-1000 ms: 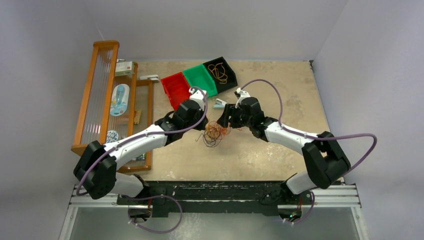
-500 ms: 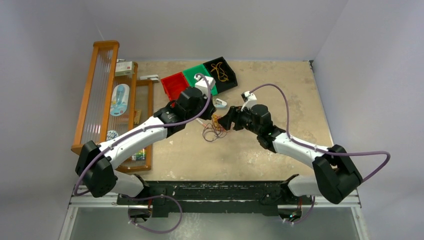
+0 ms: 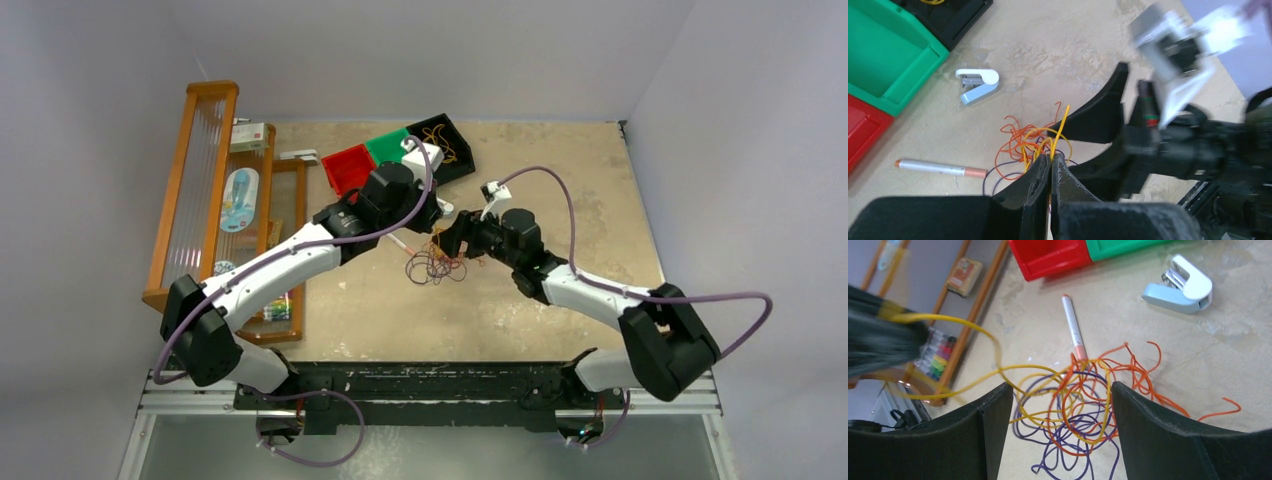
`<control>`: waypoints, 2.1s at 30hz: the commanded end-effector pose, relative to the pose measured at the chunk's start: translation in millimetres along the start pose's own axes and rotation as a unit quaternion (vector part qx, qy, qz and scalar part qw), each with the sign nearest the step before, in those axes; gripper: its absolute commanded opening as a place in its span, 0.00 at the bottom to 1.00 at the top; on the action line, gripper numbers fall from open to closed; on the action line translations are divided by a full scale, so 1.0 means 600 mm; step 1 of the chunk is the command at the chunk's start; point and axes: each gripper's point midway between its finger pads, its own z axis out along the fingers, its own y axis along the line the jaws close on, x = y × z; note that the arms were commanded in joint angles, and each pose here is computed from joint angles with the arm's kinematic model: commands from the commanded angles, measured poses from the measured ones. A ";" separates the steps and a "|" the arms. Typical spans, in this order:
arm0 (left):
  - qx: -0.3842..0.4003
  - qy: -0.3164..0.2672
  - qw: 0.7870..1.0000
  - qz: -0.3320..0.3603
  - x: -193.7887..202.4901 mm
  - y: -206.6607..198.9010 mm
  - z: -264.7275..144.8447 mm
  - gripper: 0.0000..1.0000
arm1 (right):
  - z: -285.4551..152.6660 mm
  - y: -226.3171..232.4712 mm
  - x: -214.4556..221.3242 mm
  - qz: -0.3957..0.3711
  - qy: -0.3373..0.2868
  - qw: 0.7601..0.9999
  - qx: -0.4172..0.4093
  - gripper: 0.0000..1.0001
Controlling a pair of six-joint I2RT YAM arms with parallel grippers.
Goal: Untangle the cables
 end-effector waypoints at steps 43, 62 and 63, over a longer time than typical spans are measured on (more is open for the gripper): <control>-0.082 -0.214 0.972 0.043 -0.404 -0.042 -0.203 0.00 | -0.035 -0.159 0.067 0.059 -0.021 0.973 0.223 0.61; -0.086 -0.238 0.966 0.051 -0.423 -0.040 -0.210 0.00 | -0.146 0.050 -0.109 -0.186 -0.194 0.963 -0.036 0.88; -0.085 -0.240 0.966 0.051 -0.425 -0.042 -0.210 0.00 | -0.145 0.062 -0.115 -0.199 -0.199 0.958 -0.051 0.88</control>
